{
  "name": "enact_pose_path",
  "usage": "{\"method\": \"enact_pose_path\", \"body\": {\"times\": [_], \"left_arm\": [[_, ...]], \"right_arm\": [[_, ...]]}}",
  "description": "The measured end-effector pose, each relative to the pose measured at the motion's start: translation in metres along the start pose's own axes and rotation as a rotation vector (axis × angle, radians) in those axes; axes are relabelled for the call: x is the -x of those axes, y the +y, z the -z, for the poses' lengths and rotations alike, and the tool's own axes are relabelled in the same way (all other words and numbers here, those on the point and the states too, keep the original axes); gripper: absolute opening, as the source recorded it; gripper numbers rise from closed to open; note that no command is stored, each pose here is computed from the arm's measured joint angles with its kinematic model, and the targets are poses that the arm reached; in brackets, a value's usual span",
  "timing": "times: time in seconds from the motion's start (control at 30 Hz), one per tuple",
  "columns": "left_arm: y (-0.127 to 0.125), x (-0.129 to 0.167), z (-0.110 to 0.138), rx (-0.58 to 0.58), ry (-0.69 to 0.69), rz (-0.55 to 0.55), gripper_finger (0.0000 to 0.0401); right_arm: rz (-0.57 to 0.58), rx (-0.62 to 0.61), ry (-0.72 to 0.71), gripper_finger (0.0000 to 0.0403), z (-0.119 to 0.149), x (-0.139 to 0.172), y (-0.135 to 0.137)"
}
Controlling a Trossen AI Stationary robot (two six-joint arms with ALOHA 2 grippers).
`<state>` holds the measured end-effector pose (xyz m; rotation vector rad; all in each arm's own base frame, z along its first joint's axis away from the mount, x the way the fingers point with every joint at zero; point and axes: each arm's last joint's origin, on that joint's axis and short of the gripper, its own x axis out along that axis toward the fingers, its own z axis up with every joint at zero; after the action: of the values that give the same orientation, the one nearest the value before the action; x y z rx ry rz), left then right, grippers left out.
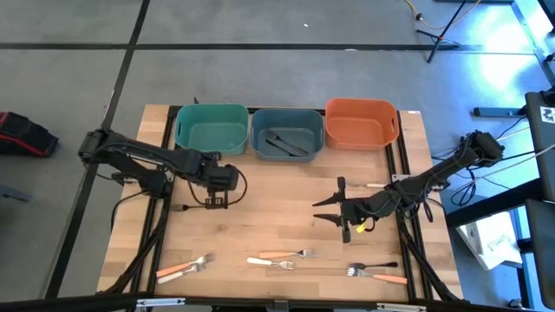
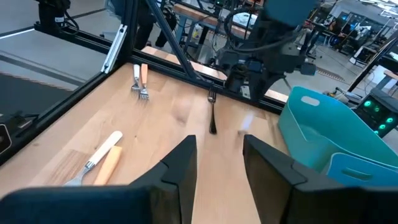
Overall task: Sort silverware by color (type)
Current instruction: Put the top left white fork into the green bin
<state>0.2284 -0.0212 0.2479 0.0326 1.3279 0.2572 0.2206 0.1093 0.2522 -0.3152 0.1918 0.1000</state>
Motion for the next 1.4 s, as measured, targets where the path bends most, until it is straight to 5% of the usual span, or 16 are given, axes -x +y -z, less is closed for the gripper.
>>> {"method": "enact_pose_path", "body": {"times": [0.43,0.67,0.93,1.4], "left_arm": [[-0.006,-0.046,0.003,-0.009,-0.132,0.053,0.003],[0.001,-0.067,0.006,-0.005,-0.188,0.172,0.0093],[0.009,-0.08,0.007,-0.087,-0.258,0.17,0.0158],[0.009,-0.109,0.031,-0.15,-0.31,0.176,0.0135]], "right_arm": [[0.0,0.0,-0.001,0.0124,0.0,0.0,0.0],[0.0,-0.001,-0.002,0.0124,0.0,0.0,0.0],[0.001,-0.001,-0.002,0.0124,0.0,0.0,0.0],[0.002,0.0,-0.006,0.0124,-0.001,0.0,0.0]]}}
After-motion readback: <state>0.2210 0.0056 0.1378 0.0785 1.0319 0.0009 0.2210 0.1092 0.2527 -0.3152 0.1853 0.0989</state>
